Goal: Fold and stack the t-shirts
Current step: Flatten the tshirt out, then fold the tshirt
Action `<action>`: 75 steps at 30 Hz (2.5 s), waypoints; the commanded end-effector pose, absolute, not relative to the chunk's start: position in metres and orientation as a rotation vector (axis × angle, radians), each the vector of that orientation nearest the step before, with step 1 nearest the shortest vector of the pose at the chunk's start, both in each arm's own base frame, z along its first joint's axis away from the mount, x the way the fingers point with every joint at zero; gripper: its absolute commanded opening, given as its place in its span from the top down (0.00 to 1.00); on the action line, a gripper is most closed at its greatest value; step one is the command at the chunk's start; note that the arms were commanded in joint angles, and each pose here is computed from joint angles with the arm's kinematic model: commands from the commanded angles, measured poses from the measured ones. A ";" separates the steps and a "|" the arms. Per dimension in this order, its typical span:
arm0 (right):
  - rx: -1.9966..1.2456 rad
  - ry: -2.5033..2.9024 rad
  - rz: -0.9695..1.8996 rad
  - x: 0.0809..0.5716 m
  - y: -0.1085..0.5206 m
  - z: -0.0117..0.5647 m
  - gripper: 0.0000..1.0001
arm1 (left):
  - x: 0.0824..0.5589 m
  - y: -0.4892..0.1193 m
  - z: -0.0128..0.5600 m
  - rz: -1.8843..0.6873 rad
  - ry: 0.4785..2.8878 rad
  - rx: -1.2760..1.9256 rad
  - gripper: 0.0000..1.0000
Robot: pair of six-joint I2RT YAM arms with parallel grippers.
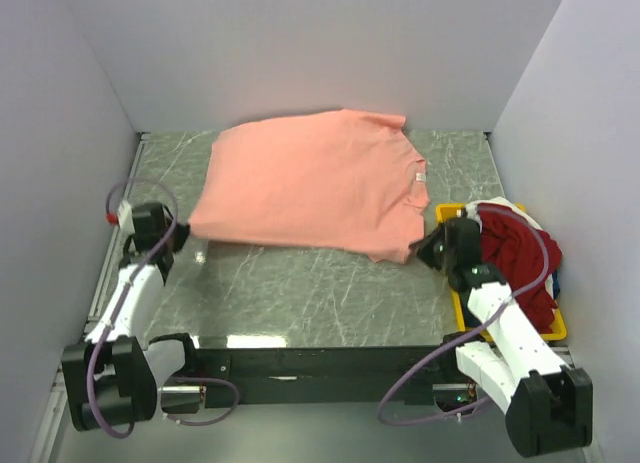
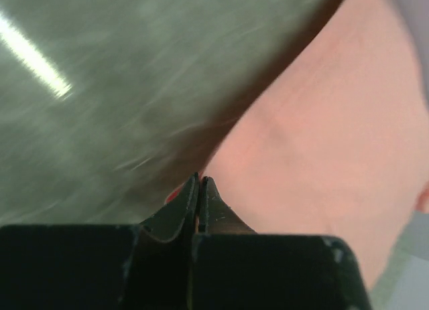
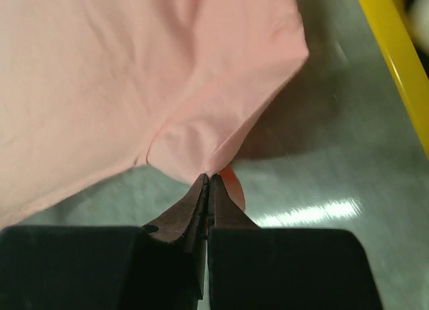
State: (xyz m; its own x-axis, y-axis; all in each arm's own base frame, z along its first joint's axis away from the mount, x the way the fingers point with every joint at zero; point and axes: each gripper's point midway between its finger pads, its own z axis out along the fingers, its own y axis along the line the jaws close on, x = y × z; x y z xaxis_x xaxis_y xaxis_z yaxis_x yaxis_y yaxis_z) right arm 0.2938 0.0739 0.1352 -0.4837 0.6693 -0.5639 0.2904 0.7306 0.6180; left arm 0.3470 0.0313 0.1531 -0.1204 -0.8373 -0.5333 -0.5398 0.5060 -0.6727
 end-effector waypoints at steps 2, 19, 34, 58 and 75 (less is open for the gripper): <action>0.730 2.112 0.649 0.257 0.083 0.115 1.00 | 0.305 0.046 0.122 -0.303 1.718 -1.314 1.00; 0.682 2.151 0.682 0.196 0.086 0.116 1.00 | 0.251 0.058 0.124 -0.182 1.665 -1.384 0.99; 0.535 2.246 0.534 0.305 0.121 0.160 1.00 | 0.225 0.056 0.114 -0.129 1.717 -1.467 0.97; 0.460 2.325 0.444 0.389 0.146 0.149 1.00 | 0.243 0.080 0.115 0.092 1.767 -1.549 0.89; 0.438 2.380 0.427 0.410 0.155 0.132 1.00 | 0.278 0.084 0.106 0.143 1.880 -1.477 0.62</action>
